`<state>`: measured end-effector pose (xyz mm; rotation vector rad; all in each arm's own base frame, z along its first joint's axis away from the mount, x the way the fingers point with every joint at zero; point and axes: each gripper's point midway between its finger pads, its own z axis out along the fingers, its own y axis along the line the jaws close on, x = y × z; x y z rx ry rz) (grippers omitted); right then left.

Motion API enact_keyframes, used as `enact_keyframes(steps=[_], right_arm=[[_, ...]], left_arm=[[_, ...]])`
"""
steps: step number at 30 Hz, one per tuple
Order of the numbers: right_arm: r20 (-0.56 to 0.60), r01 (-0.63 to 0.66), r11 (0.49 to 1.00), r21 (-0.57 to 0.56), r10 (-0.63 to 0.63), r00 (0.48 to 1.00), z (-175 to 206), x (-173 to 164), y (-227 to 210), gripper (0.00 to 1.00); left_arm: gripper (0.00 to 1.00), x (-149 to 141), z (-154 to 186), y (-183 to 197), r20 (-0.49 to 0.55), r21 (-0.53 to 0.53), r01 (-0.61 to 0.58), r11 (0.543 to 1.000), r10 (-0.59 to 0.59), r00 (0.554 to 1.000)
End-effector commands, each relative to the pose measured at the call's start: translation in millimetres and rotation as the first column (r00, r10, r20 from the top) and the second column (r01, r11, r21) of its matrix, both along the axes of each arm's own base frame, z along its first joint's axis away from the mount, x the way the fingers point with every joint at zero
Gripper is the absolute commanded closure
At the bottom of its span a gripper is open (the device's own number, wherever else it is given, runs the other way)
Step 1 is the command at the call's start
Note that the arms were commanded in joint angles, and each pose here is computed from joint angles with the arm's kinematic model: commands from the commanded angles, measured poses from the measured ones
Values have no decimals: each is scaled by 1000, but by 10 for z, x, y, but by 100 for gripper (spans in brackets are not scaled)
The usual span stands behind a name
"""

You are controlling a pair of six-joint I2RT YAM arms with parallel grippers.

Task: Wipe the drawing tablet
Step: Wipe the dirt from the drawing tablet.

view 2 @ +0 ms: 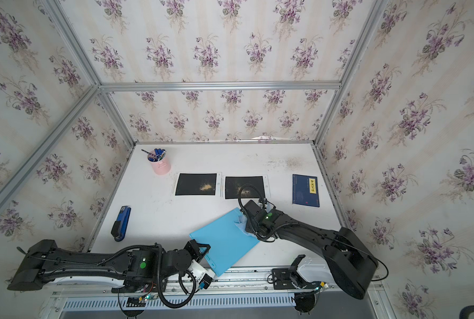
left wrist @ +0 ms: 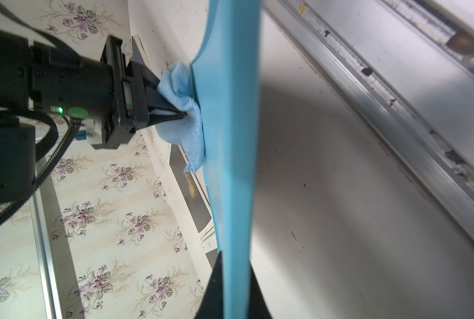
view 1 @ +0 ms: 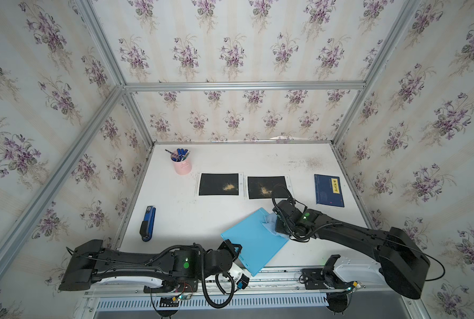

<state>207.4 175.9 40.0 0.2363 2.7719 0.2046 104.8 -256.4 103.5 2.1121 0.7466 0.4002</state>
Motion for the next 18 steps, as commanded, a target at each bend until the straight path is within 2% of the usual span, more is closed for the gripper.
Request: enact_keyframes(steps=[1, 6, 8, 13, 18], right_arm=[[23, -69, 996, -60, 71, 997, 29, 231, 174, 100], [-12, -143, 989, 47, 144, 989, 37, 423, 686, 100], [-29, -150, 986, 71, 153, 988, 9, 420, 757, 100], [-77, -172, 984, 47, 175, 981, -112, 205, 572, 100], [-94, -162, 987, 19, 163, 982, -166, -190, 111, 100]], left_arm=[[100, -50, -93, 56, -20, 51, 24, 998, -23, 1000], [100, -59, -93, 58, -17, 54, 27, 998, -26, 1000], [100, -57, -90, 59, -16, 54, 25, 998, -25, 1000], [100, -39, -102, 75, -7, 66, 18, 998, -18, 1000], [100, -38, -94, 73, -5, 64, 18, 998, -18, 1000]])
